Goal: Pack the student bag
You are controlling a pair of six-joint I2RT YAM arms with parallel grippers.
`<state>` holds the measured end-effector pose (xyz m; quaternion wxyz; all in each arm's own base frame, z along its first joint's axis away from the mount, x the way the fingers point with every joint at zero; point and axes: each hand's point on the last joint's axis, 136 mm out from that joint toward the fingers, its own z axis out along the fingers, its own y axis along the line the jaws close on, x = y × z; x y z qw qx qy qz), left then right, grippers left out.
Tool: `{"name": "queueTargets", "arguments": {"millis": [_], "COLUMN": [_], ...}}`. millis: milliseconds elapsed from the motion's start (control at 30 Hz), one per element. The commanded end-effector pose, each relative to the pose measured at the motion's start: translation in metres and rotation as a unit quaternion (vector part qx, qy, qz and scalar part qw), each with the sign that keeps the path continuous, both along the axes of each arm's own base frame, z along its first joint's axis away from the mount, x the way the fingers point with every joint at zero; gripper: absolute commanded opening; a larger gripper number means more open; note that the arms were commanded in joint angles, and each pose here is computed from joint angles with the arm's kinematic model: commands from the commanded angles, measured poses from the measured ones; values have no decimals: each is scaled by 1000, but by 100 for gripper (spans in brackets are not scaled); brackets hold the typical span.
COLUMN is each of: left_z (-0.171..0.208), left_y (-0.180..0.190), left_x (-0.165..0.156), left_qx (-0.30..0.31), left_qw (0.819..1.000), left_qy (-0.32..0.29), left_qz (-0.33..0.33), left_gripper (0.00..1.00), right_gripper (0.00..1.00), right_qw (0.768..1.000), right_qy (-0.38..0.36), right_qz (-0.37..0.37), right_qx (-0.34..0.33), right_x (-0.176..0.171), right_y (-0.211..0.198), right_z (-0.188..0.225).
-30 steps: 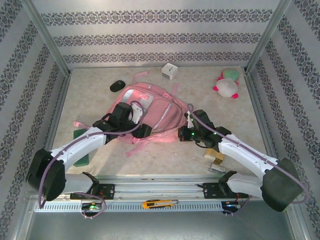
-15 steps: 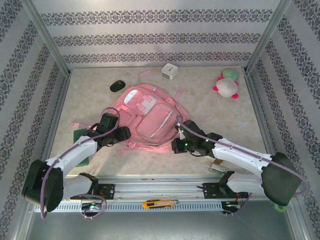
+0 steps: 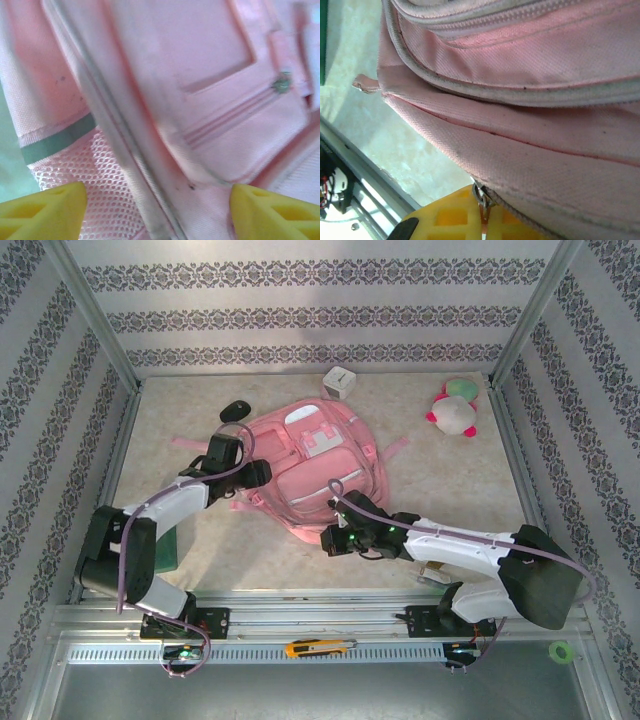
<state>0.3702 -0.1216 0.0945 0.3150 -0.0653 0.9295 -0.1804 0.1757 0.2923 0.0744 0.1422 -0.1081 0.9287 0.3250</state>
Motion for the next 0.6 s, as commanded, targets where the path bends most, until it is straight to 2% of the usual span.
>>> {"name": "queueTargets", "arguments": {"millis": [0, 67, 133, 200, 267, 433, 567], "left_z": [50, 63, 67, 65, 61, 52, 37], "left_y": [-11, -20, -33, -52, -77, -119, -142], "left_x": [-2, -19, -41, -68, -97, -133, -142], "left_qx": [42, 77, 120, 146, 157, 129, 131], "left_qw": [986, 967, 936, 893, 838, 756, 720], "left_qy": [-121, -173, -209, -235, -264, -291, -288], "left_qz": [-107, -172, -256, -355, -451, -572, -618], "left_gripper": [76, 75, 74, 73, 72, 73, 73], "right_gripper": [0, 0, 0, 0, 0, 0, 0], "right_qw": [999, 998, 998, 998, 997, 997, 997], "right_qy": [8, 17, 22, 26, 28, 30, 35], "right_qz": [13, 15, 16, 16, 19, 24, 25], "right_qx": [48, 57, 62, 64, 63, 68, 70], "right_x": [3, 4, 5, 6, 6, 7, 6], "right_y": [17, 17, 16, 15, 16, 18, 19], "right_z": [19, 21, 23, 25, 28, 33, 33]}}
